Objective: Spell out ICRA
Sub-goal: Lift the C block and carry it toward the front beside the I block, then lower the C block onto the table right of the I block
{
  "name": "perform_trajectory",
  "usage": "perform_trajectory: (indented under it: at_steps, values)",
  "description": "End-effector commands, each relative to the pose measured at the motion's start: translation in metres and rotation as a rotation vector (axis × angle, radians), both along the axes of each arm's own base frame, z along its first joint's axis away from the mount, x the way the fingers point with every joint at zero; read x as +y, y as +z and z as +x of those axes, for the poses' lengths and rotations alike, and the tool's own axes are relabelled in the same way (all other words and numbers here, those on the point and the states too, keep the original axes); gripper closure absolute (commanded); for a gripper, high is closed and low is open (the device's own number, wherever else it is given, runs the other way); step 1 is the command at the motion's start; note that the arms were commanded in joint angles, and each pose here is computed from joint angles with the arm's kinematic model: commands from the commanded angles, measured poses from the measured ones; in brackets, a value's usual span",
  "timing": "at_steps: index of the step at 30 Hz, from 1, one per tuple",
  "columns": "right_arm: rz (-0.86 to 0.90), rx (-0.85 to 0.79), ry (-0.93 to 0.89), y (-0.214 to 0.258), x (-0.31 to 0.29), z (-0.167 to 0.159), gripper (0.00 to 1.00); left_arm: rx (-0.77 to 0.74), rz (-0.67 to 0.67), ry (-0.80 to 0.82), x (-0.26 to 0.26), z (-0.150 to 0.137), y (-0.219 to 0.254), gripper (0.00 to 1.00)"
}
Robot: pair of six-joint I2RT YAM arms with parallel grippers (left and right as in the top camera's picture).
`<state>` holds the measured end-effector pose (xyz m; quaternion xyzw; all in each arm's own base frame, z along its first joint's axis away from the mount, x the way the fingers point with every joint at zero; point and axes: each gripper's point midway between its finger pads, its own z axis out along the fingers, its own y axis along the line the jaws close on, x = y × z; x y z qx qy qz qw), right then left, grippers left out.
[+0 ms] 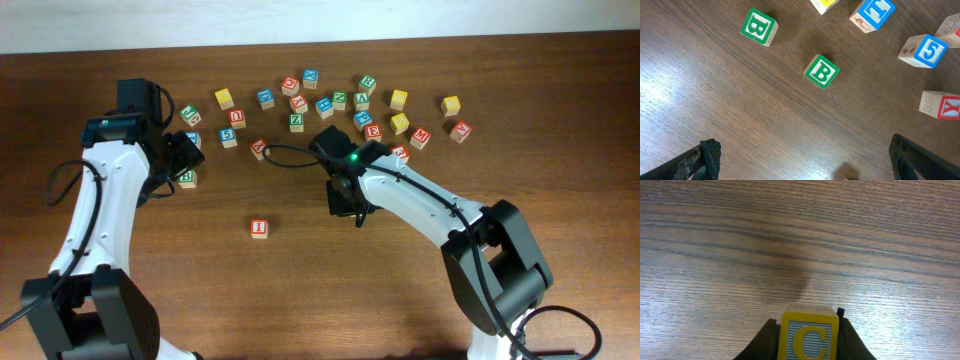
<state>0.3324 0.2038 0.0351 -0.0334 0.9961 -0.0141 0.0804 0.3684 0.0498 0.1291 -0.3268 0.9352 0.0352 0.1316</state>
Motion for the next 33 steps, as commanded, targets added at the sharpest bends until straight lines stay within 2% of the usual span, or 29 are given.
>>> perform_trajectory:
  at_steps: [1,5,11,20,31,33]
  values:
    - [-0.001,0.013,-0.002,-0.006,0.001,-0.003,0.80,0.010,0.009,0.010,0.002,-0.001,-0.003,0.01]
    - [0.022,0.015,0.000,-0.006,0.006,-0.003,0.80,0.010,0.009,0.010,0.002,-0.001,-0.003,0.01]
    - [0.169,0.045,0.028,-0.004,0.035,-0.006,0.80,0.010,0.009,0.010,0.002,-0.001,-0.003,0.01]
    - [0.159,0.039,0.098,-0.013,0.060,-0.019,0.80,0.010,0.009,0.010,0.002,-0.001,-0.003,0.01]
    - [0.156,0.043,0.100,-0.016,0.060,-0.019,0.79,0.010,0.009,0.010,0.002,-0.001,-0.003,0.01]
    - [0.156,0.043,0.100,-0.016,0.060,-0.019,0.72,0.010,0.009,0.010,0.002,-0.001,-0.003,0.01]
